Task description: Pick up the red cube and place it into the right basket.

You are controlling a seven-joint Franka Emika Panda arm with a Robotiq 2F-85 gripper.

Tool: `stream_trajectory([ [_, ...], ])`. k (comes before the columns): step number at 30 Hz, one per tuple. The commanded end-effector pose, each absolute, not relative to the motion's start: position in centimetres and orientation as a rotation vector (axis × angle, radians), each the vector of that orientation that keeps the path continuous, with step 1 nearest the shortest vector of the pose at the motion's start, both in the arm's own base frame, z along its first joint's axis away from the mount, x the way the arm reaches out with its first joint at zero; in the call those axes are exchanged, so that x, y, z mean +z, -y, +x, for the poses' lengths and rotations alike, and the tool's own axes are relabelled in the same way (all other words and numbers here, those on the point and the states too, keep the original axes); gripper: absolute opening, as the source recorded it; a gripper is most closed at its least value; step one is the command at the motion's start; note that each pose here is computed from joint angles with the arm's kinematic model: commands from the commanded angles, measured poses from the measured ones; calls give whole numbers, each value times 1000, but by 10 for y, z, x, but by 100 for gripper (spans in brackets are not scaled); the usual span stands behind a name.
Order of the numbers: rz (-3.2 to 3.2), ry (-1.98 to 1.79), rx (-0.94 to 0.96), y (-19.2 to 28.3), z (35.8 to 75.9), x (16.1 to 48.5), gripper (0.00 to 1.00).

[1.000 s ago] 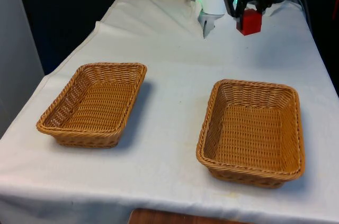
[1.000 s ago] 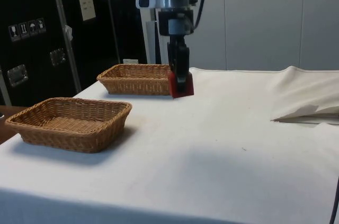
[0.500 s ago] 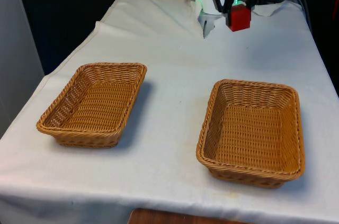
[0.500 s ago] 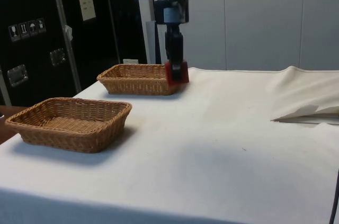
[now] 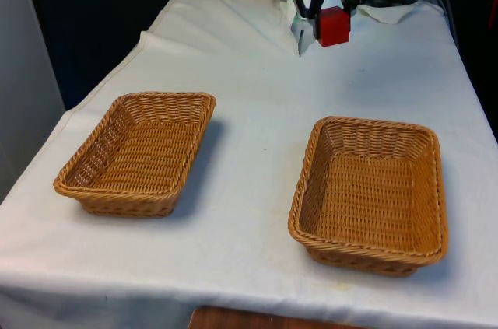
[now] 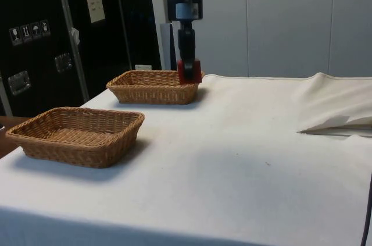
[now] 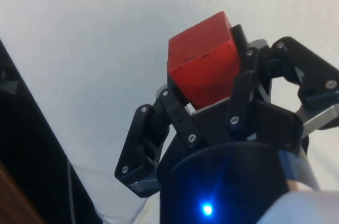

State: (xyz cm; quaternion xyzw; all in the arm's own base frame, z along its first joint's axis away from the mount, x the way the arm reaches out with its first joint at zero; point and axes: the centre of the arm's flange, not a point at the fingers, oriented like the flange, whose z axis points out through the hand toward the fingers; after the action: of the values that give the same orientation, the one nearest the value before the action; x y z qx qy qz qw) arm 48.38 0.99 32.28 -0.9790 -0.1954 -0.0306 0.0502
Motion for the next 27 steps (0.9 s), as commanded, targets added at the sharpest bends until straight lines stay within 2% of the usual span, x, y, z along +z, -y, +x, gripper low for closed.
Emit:
stream_trajectory([
  [1, -2981, 593, -81, -6, 486, 324, 1],
  [27, -3063, 523, -58, 48, 517, 343, 1],
])
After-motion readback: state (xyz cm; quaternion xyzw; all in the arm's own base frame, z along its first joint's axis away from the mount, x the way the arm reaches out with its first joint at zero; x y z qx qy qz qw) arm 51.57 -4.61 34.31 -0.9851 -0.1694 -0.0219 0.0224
